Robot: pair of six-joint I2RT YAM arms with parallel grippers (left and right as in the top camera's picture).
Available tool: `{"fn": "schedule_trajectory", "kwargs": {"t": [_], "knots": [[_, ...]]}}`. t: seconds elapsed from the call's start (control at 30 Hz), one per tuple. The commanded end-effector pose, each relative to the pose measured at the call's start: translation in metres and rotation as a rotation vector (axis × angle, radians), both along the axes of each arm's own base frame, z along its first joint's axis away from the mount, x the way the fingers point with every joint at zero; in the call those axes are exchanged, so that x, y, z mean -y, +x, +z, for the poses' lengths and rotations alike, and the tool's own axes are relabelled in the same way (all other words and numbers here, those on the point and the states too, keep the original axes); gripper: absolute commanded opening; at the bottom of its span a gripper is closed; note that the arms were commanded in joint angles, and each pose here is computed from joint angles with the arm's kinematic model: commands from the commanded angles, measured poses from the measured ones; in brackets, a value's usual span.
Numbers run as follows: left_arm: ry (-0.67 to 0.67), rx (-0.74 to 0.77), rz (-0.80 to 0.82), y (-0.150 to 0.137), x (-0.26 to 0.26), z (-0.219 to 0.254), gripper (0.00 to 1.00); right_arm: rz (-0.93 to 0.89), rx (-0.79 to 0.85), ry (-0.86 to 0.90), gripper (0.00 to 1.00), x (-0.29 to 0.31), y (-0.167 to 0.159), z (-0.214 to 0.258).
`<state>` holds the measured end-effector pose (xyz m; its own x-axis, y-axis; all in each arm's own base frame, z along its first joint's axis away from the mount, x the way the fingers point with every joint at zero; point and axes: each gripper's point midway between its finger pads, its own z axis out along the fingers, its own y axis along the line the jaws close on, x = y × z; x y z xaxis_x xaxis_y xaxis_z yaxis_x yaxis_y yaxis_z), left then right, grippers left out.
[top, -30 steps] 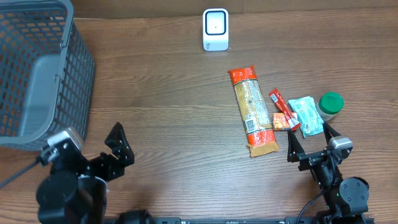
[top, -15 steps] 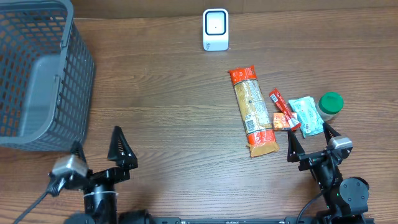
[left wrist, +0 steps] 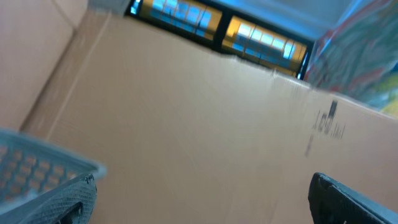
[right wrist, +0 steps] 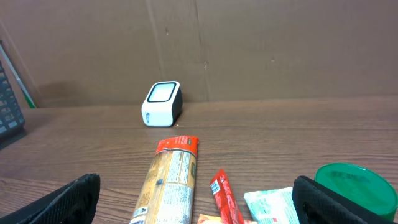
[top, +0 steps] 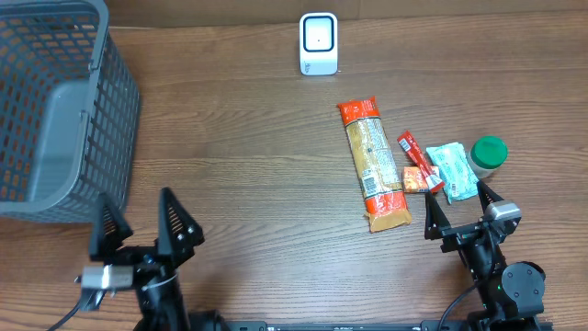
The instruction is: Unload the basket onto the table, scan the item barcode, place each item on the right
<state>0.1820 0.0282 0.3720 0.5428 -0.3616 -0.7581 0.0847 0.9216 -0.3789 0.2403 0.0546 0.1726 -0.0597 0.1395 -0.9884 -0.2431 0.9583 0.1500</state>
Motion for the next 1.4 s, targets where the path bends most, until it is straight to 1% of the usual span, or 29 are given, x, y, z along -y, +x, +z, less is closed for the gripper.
{"fn": "schedule_trajectory", "kwargs": {"t": [0.0, 0.2, 0.43, 0.63, 0.7, 0.77, 0.83, 1.37], "knots": [[-0.019, -0.051, -0.037, 0.015, 0.004, -0.028, 1.00, -0.001, 0.005, 0.004, 1.00, 0.000, 0.000, -0.001], [-0.010, -0.176, -0.089, 0.039, 0.012, -0.082, 1.00, 0.000, 0.006, 0.004, 1.00, 0.000, 0.000, -0.001], [-0.023, -0.350, -0.107, 0.059, 0.014, -0.145, 1.00, 0.000, 0.006, 0.004, 1.00, 0.000, 0.000, -0.001], [-0.039, -0.642, -0.129, 0.064, 0.020, -0.217, 1.00, 0.000, 0.006, 0.004, 1.00, 0.000, 0.000, -0.001], [0.072, -0.643, -0.125, 0.064, 0.025, -0.215, 1.00, 0.000, 0.006, 0.004, 1.00, 0.000, 0.000, -0.001], [0.151, -0.648, -0.118, 0.064, 0.028, -0.216, 1.00, 0.000, 0.006, 0.004, 1.00, 0.000, 0.000, -0.001], [0.202, -0.650, -0.112, 0.064, 0.029, -0.216, 1.00, 0.000, 0.006, 0.004, 1.00, 0.000, 0.000, -0.001], [0.205, -0.651, -0.107, 0.064, 0.029, -0.216, 1.00, 0.000, 0.005, 0.004, 1.00, 0.000, 0.000, -0.001]]}}
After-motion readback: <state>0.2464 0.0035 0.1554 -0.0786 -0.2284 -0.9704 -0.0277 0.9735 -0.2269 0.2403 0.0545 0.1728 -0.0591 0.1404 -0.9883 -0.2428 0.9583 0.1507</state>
